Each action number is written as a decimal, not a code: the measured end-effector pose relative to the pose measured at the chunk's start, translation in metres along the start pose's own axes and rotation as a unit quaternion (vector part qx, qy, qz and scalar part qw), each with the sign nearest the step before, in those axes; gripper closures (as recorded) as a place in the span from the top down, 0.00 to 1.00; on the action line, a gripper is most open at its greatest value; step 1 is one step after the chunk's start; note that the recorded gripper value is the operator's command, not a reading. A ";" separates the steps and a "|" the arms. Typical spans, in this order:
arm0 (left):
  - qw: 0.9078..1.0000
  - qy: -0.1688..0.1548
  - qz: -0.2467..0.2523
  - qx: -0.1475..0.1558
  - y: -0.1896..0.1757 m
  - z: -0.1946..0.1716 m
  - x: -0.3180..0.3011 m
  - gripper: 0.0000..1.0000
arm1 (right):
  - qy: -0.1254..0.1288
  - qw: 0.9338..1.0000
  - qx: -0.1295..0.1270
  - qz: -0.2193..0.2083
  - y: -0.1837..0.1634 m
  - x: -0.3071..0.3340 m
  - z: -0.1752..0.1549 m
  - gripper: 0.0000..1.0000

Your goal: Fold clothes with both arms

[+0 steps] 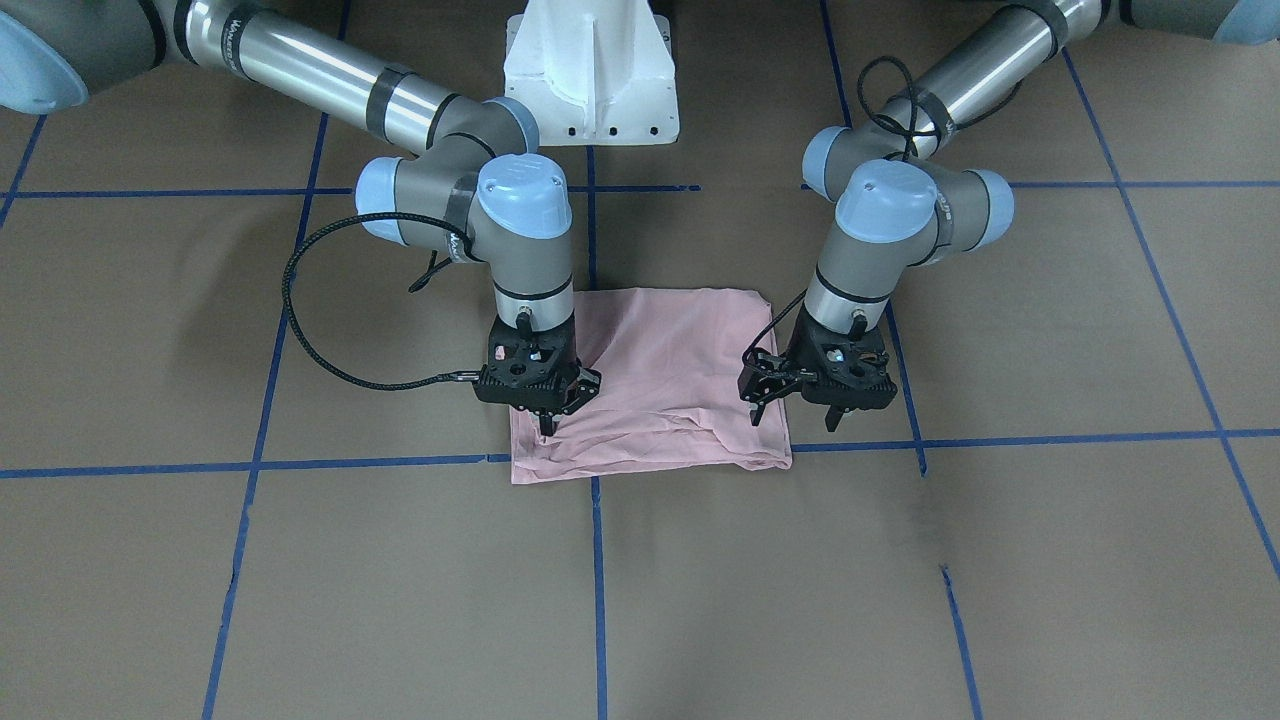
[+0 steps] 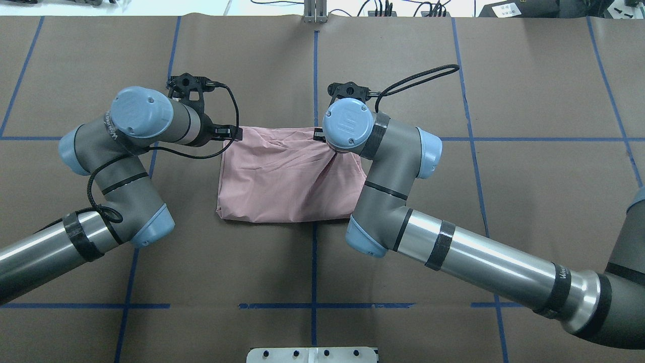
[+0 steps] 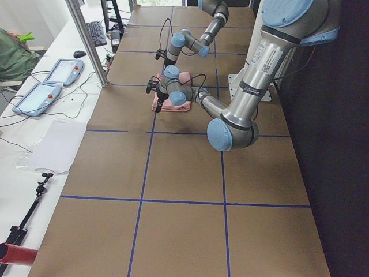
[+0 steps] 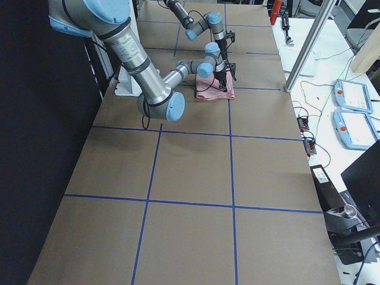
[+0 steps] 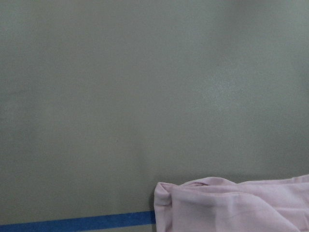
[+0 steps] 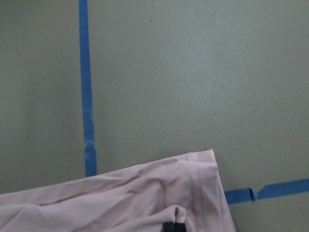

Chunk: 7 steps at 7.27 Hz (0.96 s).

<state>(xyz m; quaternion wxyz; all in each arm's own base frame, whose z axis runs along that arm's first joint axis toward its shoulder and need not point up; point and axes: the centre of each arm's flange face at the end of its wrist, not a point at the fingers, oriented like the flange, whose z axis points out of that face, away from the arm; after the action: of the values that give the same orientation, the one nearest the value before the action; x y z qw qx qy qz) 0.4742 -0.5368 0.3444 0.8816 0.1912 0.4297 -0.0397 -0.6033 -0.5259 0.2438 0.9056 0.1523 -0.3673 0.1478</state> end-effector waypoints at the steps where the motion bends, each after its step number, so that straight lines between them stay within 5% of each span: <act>1: 1.000 0.003 0.001 0.002 0.001 -0.005 0.000 1.00 | -0.001 1.000 0.003 -0.003 -0.004 -0.001 -0.001 1.00; 3: 1.000 0.015 0.007 0.005 0.006 -0.028 -0.003 1.00 | -0.007 1.000 -0.009 -0.020 -0.033 0.007 -0.010 1.00; 5: 0.999 0.023 0.041 -0.010 0.010 -0.082 -0.014 1.00 | -0.009 0.996 -0.054 -0.064 -0.087 0.064 -0.038 1.00; 7: 0.995 -0.001 0.093 -0.027 -0.005 -0.172 -0.037 1.00 | 0.023 0.987 -0.082 -0.133 -0.114 0.157 -0.119 1.00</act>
<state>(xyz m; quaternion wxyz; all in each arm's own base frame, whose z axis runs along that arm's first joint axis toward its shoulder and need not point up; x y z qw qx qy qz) 0.3221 -0.4808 0.2751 0.8869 0.2066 0.4097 0.0541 -0.3781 -0.5594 0.2551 0.9348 0.1213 -0.3339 -0.0011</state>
